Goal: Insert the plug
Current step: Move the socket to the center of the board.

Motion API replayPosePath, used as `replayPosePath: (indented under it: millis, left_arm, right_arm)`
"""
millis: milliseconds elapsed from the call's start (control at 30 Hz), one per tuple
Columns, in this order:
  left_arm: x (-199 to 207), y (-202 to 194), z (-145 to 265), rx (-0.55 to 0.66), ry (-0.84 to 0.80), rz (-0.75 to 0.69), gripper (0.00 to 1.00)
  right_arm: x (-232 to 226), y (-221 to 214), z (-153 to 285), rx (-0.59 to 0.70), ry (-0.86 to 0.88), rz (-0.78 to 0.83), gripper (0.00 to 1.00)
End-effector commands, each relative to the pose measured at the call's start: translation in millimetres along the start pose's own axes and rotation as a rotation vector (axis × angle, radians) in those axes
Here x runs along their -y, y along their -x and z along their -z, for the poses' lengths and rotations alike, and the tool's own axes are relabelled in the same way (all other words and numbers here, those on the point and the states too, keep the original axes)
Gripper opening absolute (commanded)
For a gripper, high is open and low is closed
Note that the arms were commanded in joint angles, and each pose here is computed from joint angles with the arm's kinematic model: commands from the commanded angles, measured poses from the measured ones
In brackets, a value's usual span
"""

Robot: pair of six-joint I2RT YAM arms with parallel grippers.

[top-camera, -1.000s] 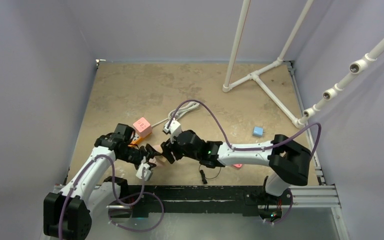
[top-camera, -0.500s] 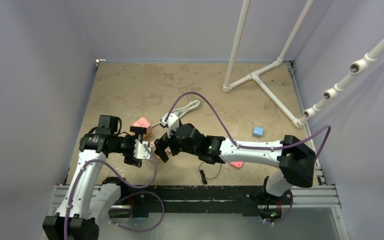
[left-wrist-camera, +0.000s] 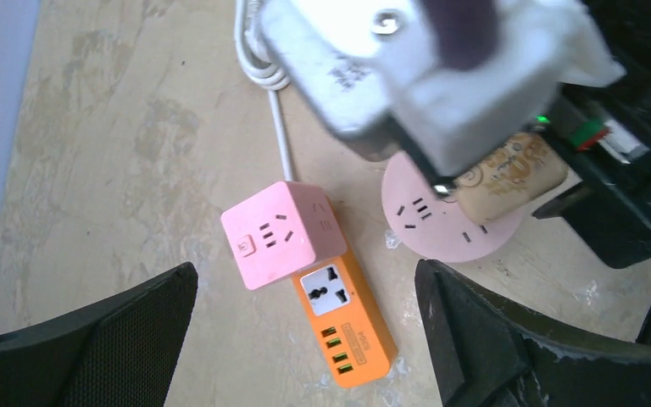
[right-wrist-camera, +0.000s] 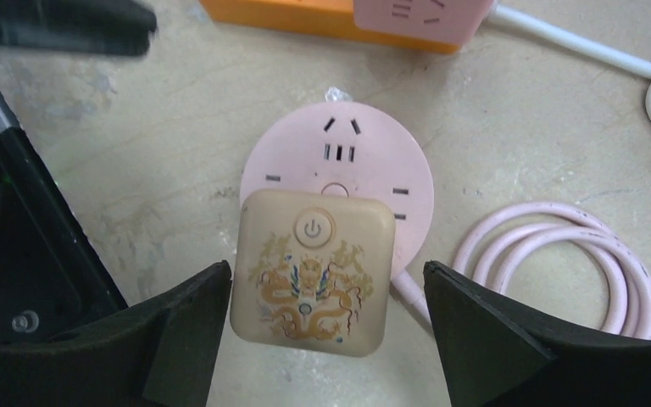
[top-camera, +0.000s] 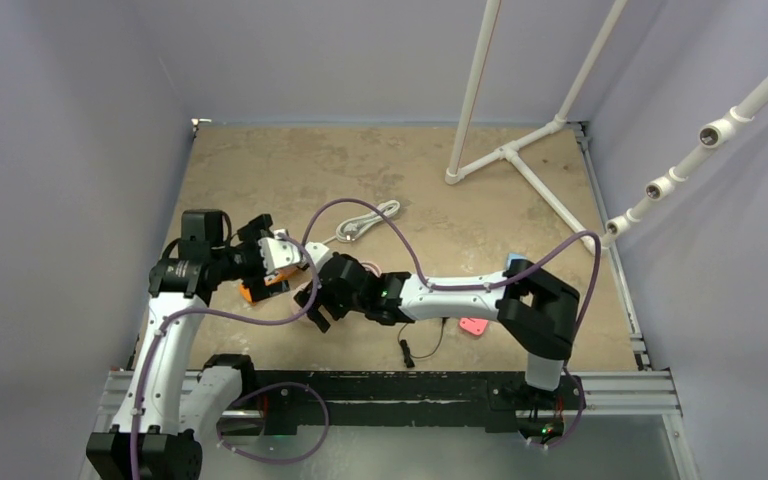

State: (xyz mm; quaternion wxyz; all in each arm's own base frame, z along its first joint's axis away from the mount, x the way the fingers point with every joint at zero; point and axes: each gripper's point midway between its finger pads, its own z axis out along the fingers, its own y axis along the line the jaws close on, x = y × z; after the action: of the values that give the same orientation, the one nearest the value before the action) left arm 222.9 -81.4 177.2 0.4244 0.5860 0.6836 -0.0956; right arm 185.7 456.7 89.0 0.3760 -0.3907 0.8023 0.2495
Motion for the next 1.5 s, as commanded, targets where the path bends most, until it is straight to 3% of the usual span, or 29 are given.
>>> replayPosePath:
  millis: [0,133,367,467,567,667,867,1067,1400,1467]
  left_arm:
    - [-27,12,12,0.004,0.129,0.073,0.99]
    - [-20,12,12,0.010,0.107,0.078,0.99]
    - [3,8,0,0.036,-0.034,0.031,0.99]
    - [15,4,-7,0.050,-0.119,-0.028,0.99]
    - [35,5,-14,0.110,-0.233,-0.094,0.99]
    - [42,10,-23,0.177,-0.290,-0.160,0.99]
    - [55,39,-58,0.187,-0.369,-0.291,0.99]
    - [57,41,-86,0.133,-0.423,-0.345,0.99]
    - [82,35,-113,0.033,-0.553,-0.359,0.99]
    - [90,31,-113,0.010,-0.581,-0.369,0.92]
  right_arm:
    - [6,16,26,0.011,-0.024,0.071,0.81]
    - [19,4,49,-0.072,-0.064,0.133,0.78]
    - [45,-21,59,-0.195,-0.162,0.259,0.83]
    - [51,-29,62,-0.240,-0.198,0.239,0.87]
    - [57,-10,77,-0.183,-0.264,0.063,0.93]
    - [82,3,94,-0.147,-0.369,-0.244,0.87]
    - [131,-28,149,-0.110,-0.596,-0.661,0.90]
    - [154,-68,171,-0.102,-0.739,-0.826,0.93]
    - [175,-104,153,-0.166,-0.832,-0.856,0.87]
    - [175,-105,152,-0.160,-0.828,-0.876,0.85]
